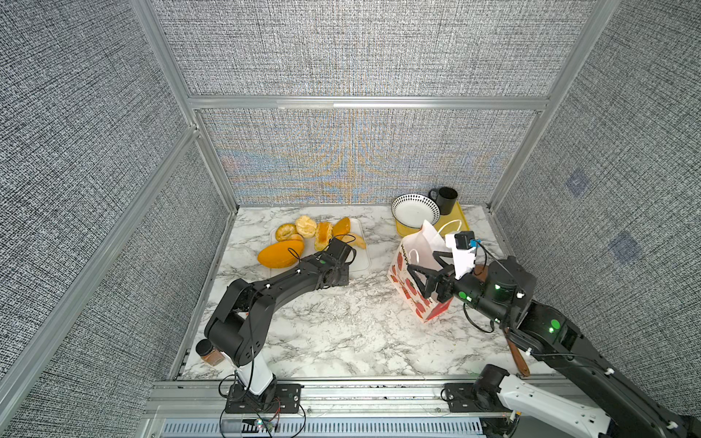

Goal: Pack bread into a paper bag
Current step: Pick up the fake bread from the plate, then place the fake bread in the paper bag.

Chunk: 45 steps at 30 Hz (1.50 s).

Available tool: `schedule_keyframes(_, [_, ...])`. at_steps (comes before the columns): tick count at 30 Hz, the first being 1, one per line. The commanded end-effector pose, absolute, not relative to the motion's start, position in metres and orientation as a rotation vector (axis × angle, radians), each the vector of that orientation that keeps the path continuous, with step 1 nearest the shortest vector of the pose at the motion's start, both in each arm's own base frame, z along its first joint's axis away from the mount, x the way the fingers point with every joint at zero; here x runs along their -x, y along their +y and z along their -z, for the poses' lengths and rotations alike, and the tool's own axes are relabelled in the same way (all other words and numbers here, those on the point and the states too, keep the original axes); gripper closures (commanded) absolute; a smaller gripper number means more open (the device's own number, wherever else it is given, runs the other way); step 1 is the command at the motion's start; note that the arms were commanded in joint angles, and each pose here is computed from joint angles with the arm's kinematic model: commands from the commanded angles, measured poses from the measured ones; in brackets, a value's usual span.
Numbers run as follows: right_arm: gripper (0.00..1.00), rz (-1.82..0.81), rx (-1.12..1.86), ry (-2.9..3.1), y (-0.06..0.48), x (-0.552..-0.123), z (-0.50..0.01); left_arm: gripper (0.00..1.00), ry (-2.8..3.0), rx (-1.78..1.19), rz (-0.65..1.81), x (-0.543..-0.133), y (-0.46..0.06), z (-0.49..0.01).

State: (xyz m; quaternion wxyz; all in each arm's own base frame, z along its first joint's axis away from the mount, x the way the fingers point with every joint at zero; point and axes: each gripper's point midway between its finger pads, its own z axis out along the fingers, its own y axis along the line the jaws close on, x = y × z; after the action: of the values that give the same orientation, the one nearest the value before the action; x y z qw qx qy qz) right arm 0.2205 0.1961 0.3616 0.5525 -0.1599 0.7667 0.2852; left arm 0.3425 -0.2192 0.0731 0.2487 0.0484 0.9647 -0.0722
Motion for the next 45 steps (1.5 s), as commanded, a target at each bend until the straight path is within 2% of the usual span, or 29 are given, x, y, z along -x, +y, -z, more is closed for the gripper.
schedule_keyframes(1, [0.06, -0.669, 0.353, 1.793, 0.193, -0.222, -0.370, 0.95, 2.577, -0.139, 0.204, -0.346, -0.218, -0.088])
schedule_keyframes(2, [0.06, -0.670, 0.348, 1.789, 0.192, -0.222, -0.372, 0.98, 2.568, -0.137, 0.212, -0.343, -0.216, -0.093])
schedule_keyframes(13, [0.06, -0.606, 0.254, 1.742, 0.173, -0.227, -0.398, 0.98, 2.390, -0.166, 0.374, -0.295, -0.202, -0.181])
schedule_keyframes(17, [0.04, -0.559, 0.216, 1.714, 0.164, -0.231, -0.413, 0.98, 2.273, -0.270, 0.424, -0.272, -0.211, -0.233])
schedule_keyframes(22, [0.03, -0.620, 0.265, 1.641, 0.168, -0.220, -0.448, 0.98, 2.156, -0.363, 0.506, -0.243, -0.216, -0.283])
schedule_keyframes(29, [0.02, -0.508, 0.123, 1.633, 0.139, -0.229, -0.464, 0.98, 2.086, -0.608, 0.602, -0.208, -0.244, -0.313])
schedule_keyframes(33, [0.02, -0.406, 0.023, 1.655, 0.122, -0.239, -0.446, 0.98, 2.052, -0.751, 0.550, -0.198, -0.263, -0.326])
schedule_keyframes(39, [0.01, -0.393, 0.002, 1.669, 0.123, -0.244, -0.429, 0.98, 1.951, -0.886, 0.368, -0.202, -0.276, -0.363])
schedule_keyframes(45, [0.01, -0.365, -0.095, 1.624, 0.099, -0.238, -0.440, 0.98, 1.955, -1.006, 0.050, -0.217, -0.289, -0.349])
